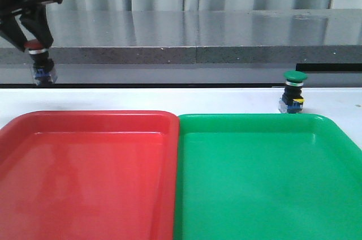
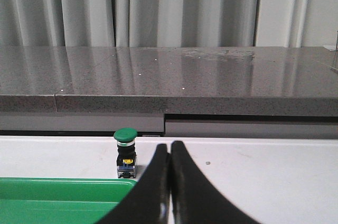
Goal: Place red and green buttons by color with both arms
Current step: 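Lift the red-capped button with the left gripper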
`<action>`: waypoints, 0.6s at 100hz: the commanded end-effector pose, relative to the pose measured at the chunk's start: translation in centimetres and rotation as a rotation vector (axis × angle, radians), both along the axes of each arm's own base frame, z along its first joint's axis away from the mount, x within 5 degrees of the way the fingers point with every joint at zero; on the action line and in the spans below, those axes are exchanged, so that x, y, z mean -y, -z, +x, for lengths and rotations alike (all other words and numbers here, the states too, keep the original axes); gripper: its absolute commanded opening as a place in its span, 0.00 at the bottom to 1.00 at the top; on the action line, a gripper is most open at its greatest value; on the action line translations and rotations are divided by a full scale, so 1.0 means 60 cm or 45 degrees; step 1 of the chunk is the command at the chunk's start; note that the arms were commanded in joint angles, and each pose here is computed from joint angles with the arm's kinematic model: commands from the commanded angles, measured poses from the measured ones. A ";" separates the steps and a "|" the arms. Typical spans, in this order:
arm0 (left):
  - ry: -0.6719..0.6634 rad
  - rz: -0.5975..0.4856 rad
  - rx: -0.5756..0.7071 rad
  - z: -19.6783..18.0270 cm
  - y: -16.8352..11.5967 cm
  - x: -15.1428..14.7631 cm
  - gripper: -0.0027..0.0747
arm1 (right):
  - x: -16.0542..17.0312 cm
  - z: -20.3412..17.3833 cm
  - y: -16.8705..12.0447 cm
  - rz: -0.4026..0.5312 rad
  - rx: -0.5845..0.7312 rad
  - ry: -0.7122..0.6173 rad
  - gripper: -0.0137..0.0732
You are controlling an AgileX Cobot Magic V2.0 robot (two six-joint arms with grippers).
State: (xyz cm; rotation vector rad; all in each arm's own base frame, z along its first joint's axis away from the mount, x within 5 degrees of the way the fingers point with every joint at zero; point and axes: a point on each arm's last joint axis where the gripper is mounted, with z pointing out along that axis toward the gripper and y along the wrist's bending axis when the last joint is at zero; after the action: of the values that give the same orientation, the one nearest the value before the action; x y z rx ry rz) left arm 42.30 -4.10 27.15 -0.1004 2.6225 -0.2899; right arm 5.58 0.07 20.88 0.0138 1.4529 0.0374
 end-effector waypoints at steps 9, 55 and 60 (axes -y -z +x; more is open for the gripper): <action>0.033 -0.042 0.224 -0.039 -0.111 0.021 0.04 | 0.001 -0.007 -0.024 -0.012 0.152 0.011 0.08; 0.210 -0.054 0.199 -0.116 -0.098 0.105 0.04 | 0.001 -0.007 -0.024 -0.012 0.152 0.011 0.08; 0.233 -0.047 0.165 -0.128 -0.089 0.112 0.04 | 0.001 -0.007 -0.024 -0.012 0.152 0.011 0.08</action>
State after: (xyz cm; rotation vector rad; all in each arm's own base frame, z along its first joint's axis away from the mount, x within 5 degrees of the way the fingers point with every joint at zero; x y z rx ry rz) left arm 36.15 -10.01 30.16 0.1196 2.5921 -0.3557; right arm 5.58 0.07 20.88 0.0138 1.4529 0.0374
